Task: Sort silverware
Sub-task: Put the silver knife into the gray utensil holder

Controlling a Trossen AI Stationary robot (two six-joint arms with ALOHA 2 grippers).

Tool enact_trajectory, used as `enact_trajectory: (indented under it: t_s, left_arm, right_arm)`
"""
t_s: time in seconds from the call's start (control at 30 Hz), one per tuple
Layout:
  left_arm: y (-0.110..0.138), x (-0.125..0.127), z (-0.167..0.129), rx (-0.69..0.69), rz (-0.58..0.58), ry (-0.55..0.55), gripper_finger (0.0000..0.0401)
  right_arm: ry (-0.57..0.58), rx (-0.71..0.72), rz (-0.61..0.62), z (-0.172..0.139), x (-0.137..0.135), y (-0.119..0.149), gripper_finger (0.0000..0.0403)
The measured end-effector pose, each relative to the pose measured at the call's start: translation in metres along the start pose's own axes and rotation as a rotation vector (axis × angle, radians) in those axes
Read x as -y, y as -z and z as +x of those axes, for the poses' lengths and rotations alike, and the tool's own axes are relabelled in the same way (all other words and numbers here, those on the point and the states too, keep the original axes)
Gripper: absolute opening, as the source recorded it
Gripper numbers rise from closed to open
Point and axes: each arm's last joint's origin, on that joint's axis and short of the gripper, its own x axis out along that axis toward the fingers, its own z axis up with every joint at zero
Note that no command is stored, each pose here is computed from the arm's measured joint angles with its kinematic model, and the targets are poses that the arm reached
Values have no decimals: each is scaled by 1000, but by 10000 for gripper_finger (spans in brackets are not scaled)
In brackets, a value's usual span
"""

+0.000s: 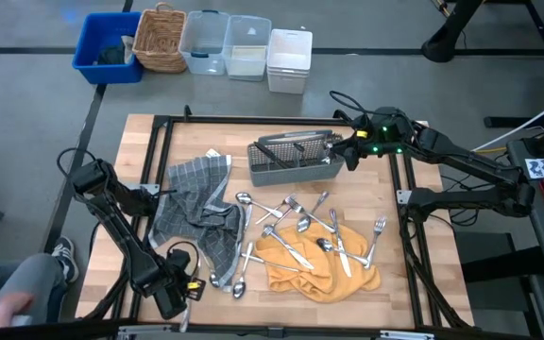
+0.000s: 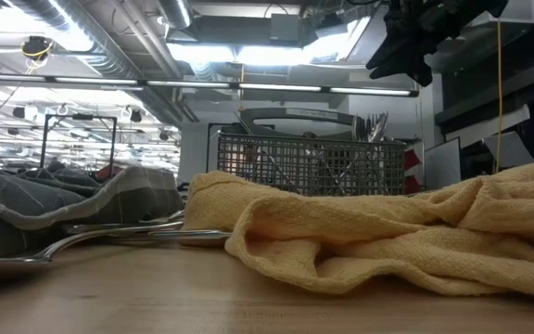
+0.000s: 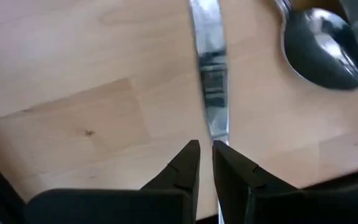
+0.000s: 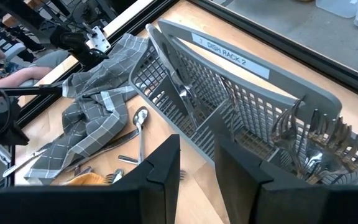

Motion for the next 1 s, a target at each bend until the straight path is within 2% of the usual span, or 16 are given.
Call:
enact_trajectory:
  t_s: [0.23, 0.6, 1.0]
  left_arm:
    - [6, 8, -1, -65, 46, 84, 42]
    - [9, 9, 18, -46, 57, 36, 121]
    - [14, 12, 39, -33, 57, 17, 112]
  right_arm:
    - [0, 0, 0, 0, 0, 0, 101]
    - [0, 0, -1, 0, 0, 0, 101]
    - [0, 0, 0, 0, 0, 0, 101]
